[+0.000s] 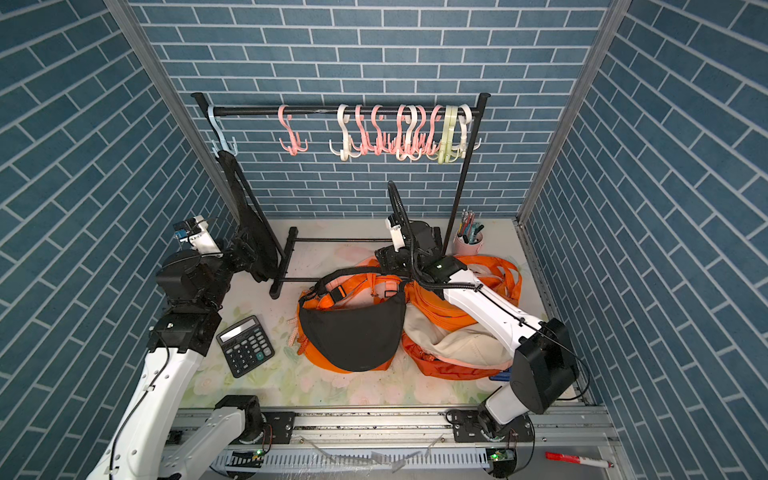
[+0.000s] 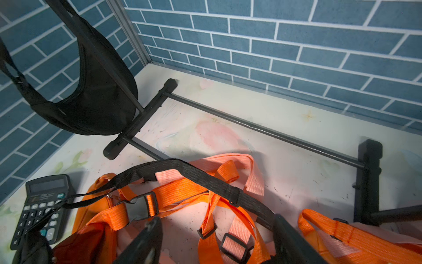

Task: Take the bag off the hook
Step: Pick up the bag from the hook.

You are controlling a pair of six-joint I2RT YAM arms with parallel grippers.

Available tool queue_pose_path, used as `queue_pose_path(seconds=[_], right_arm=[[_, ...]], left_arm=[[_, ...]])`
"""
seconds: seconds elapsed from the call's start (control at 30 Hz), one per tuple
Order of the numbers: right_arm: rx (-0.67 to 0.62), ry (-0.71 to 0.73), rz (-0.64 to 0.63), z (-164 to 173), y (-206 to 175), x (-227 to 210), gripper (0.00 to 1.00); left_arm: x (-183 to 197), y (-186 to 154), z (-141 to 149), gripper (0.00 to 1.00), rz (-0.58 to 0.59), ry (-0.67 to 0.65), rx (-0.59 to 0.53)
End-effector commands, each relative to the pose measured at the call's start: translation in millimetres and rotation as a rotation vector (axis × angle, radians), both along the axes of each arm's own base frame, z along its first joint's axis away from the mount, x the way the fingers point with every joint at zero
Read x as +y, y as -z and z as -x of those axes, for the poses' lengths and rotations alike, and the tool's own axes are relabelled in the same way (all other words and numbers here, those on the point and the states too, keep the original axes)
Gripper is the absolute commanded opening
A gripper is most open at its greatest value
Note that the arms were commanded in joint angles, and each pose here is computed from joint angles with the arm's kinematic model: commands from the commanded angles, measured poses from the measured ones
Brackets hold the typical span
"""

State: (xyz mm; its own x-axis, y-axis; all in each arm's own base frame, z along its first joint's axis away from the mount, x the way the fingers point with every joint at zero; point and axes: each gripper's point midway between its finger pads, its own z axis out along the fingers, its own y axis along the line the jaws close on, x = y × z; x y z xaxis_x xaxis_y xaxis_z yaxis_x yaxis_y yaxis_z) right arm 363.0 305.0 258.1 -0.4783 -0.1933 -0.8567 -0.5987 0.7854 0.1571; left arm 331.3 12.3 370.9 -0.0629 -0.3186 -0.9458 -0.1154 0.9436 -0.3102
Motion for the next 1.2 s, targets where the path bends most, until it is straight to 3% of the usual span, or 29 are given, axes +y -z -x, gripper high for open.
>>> queue_pose_path(seconds=[0.0,0.2,0.57,0.8,0.9,1.17], right_arm=[[-0.026,-0.051,-0.002,5.3,-12.0,9.0,0.75],[-0.017,-0.09,-0.019,10.9,-12.0,15.5,0.75],[-0.006,-0.128,-0.011,9.5,-3.7,24.1,0.75],[0.004,-0.149,-0.002,6.5,2.9,30.9,0.74],[0.002,-0.15,0.003,4.9,2.9,31.5,0.74],[-0.008,-0.152,0.001,2.3,2.1,32.5,0.74]], left_arm=[[8.7,12.8,-3.9,0.72,-0.01,-0.019,0.038],[32.8,33.5,-22.3,0.76,-0.015,-0.103,0.104],[23.0,39.6,-81.0,0.73,-0.029,0.001,0.153],[15.8,31.7,-103.9,0.31,-0.036,0.055,0.133],[7.4,27.8,-109.4,0.02,-0.026,0.101,0.118],[-15.0,18.6,-108.8,0.0,-0.013,0.17,0.095]])
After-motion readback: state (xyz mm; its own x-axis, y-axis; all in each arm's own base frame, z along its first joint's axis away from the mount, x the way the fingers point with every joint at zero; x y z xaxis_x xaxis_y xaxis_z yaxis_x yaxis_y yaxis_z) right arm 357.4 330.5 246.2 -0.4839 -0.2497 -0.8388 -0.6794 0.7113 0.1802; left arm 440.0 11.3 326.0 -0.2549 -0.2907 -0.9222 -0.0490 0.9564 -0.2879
